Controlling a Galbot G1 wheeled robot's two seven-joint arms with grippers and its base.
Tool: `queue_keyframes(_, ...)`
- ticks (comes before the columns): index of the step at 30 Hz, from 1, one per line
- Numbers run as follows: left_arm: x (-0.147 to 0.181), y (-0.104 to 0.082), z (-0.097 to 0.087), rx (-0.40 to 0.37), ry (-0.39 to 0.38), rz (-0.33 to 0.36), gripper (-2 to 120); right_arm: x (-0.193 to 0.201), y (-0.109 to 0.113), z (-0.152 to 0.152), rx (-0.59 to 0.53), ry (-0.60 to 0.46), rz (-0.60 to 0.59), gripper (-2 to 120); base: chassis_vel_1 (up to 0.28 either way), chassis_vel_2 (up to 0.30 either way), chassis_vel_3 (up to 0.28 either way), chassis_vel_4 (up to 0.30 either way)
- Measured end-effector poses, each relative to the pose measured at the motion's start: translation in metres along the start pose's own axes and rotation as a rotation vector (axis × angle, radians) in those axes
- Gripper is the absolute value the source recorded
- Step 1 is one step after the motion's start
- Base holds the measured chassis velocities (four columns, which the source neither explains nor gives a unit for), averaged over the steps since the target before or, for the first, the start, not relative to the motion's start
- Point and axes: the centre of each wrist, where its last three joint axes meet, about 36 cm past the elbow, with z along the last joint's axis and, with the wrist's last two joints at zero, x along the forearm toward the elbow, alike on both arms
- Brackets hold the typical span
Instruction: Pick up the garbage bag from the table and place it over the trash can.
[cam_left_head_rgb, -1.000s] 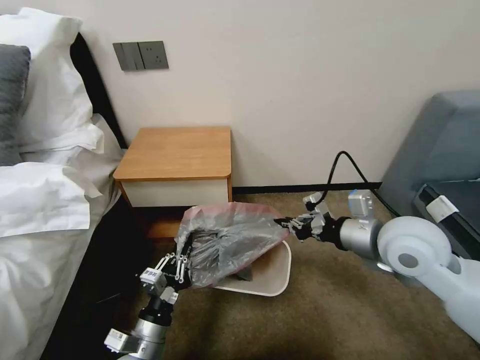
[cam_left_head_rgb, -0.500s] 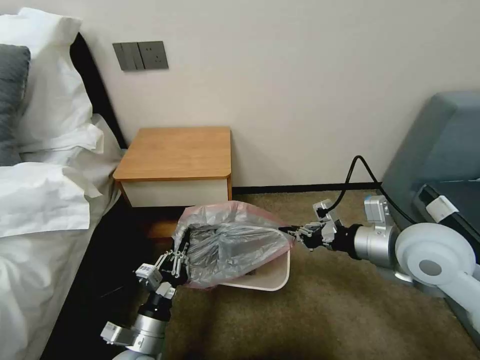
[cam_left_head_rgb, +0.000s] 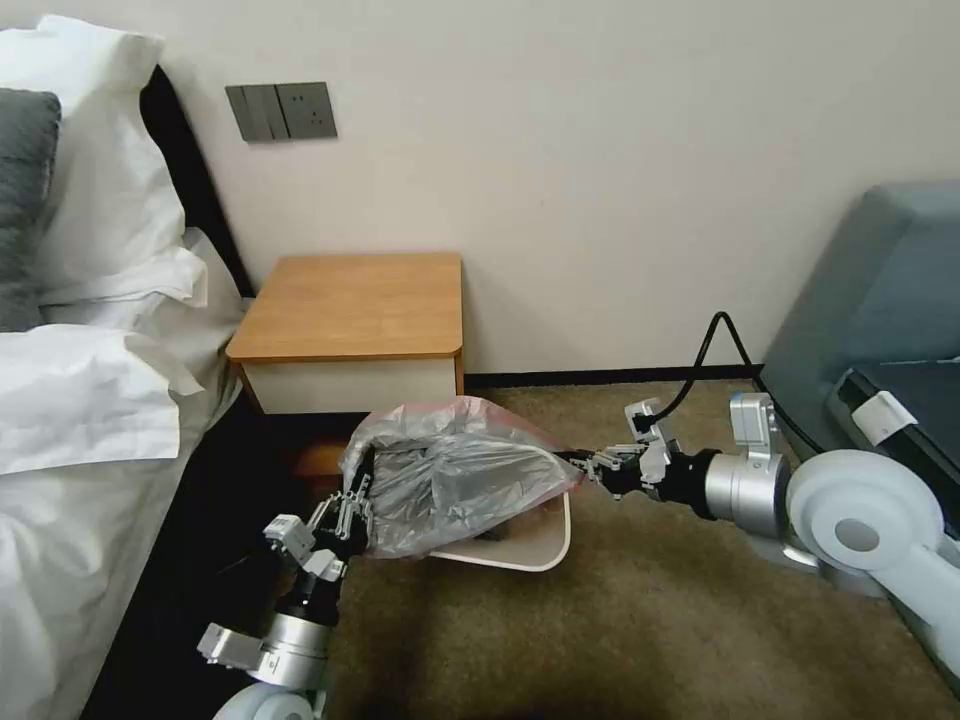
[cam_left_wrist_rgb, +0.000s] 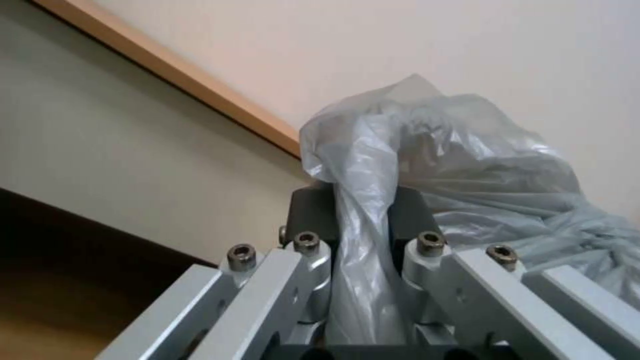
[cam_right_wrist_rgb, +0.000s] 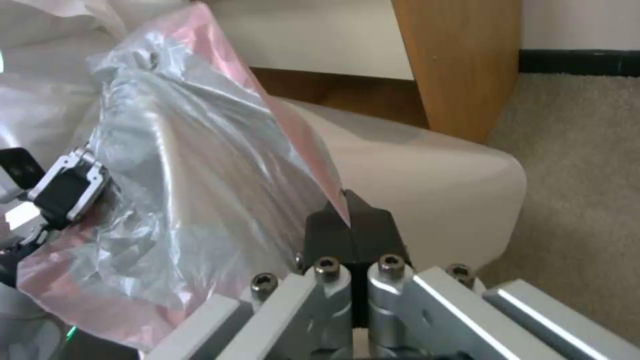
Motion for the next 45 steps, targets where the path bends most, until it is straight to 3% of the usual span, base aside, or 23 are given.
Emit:
queue_keyframes(11,-0.005,-0.001,0.0,-0.004,0.003,-0.043,9,-0.001,0.008,0.004,-0.004,-0.013,0.029,0,0.0,0.0,0.0,0.0)
queue_keyframes(24,-0.009,-0.002,-0.002,-0.005,0.006,-0.044,9,-0.002,0.025,0.014,0.023,-0.056,0.071,0,0.0,0.0,0.0,0.0)
queue_keyframes(39,-0.012,-0.002,-0.003,-0.054,0.014,-0.08,9,0.023,0.066,0.026,-0.018,-0.16,0.252,50,0.0,0.0,0.0,0.0)
queue_keyframes(45,-0.013,-0.003,-0.005,-0.074,0.017,-0.119,9,0.037,0.078,0.022,-0.116,-0.223,0.337,77,0.0,0.0,0.0,0.0)
